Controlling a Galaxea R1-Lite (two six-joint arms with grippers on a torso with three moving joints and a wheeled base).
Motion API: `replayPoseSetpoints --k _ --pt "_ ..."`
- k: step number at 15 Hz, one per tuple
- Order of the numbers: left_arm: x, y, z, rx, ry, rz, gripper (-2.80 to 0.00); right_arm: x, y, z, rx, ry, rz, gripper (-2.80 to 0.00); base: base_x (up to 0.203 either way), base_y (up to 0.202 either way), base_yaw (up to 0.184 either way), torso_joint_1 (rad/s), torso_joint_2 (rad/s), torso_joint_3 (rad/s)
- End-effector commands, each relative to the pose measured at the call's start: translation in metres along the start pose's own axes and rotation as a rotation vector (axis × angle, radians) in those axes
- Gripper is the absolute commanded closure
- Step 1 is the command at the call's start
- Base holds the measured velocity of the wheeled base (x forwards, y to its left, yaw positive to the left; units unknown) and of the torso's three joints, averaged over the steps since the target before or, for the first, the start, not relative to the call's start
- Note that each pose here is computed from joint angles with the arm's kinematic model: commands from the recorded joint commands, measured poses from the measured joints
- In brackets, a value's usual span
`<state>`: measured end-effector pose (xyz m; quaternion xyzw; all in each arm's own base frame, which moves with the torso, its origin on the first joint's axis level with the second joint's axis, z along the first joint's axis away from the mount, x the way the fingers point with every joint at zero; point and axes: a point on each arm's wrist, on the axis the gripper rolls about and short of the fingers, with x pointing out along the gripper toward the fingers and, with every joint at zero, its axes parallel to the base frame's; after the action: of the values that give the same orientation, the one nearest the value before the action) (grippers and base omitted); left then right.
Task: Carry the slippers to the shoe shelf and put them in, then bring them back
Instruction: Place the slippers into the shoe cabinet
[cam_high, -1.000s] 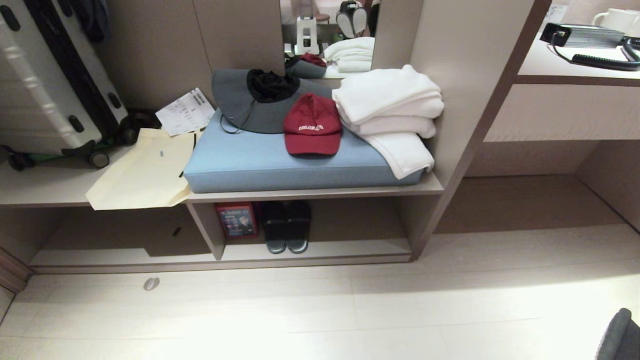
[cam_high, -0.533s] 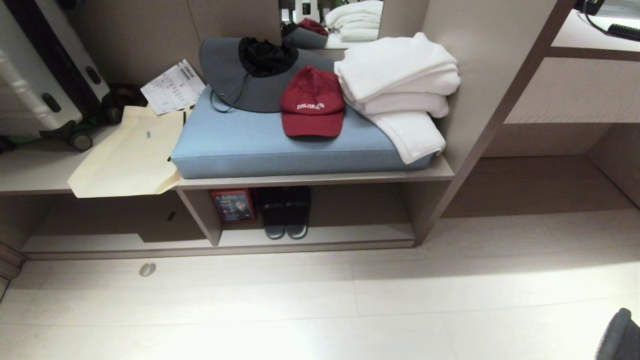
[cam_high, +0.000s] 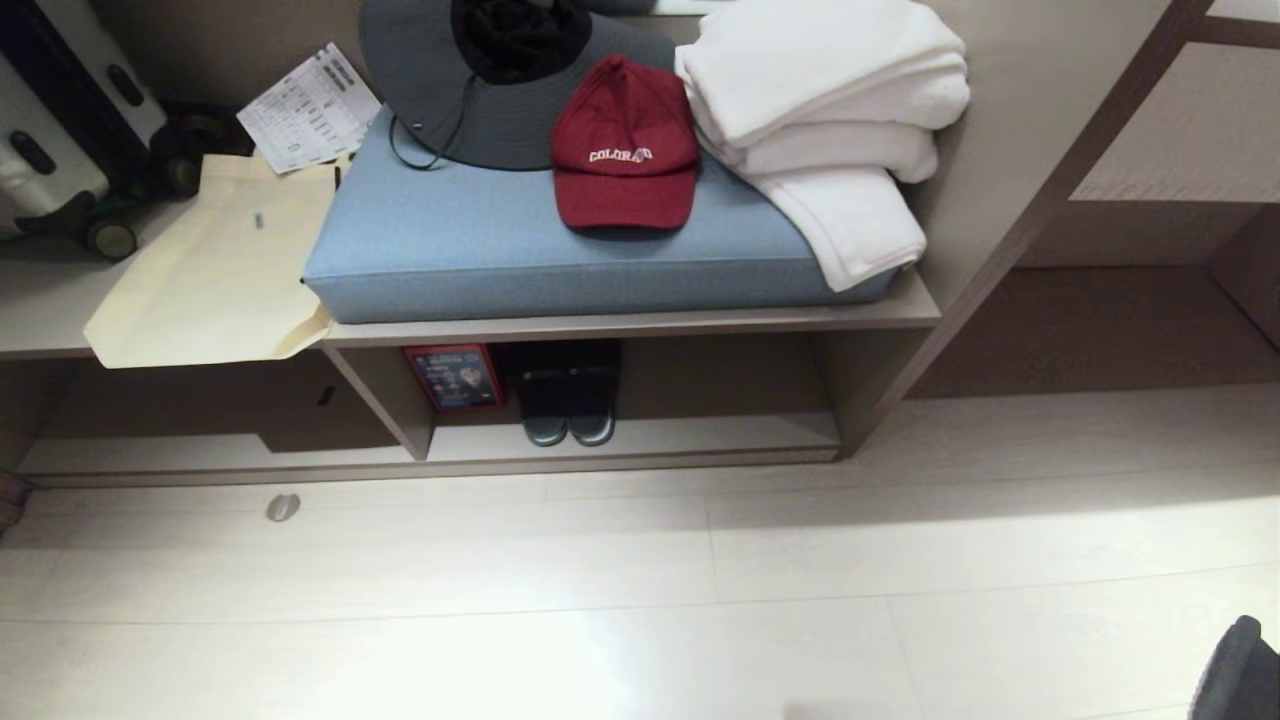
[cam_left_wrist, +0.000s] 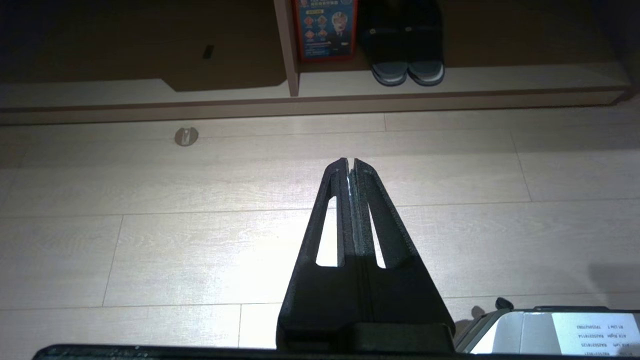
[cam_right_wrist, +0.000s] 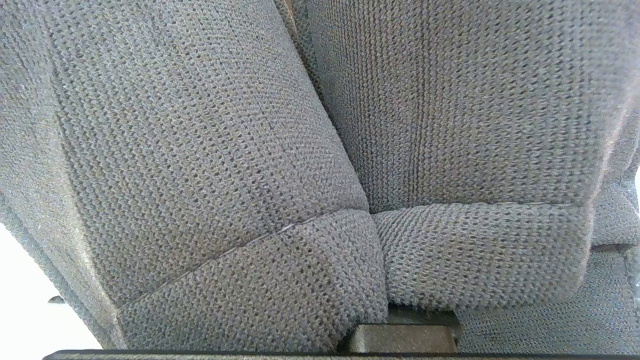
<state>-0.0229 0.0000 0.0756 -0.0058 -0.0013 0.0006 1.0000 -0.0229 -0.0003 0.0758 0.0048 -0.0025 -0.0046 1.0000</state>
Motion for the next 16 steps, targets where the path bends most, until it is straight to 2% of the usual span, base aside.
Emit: replayPoseSetpoints --k 1,16 --pt "0.0001 0.0 0.0001 -0.001 0.001 0.002 0.0 0.0002 0.0 -0.0003 0.0 0.002 0.0 0.0 0.0 0.0 0.0 0.005 0.0 -0.184" --pt "0.0001 0.0 0.0001 -0.002 0.001 0.0 0.0 0.0002 0.0 -0.0003 0.0 0.002 0.0 0.0 0.0 0.0 0.0 0.003 0.0 -0.197"
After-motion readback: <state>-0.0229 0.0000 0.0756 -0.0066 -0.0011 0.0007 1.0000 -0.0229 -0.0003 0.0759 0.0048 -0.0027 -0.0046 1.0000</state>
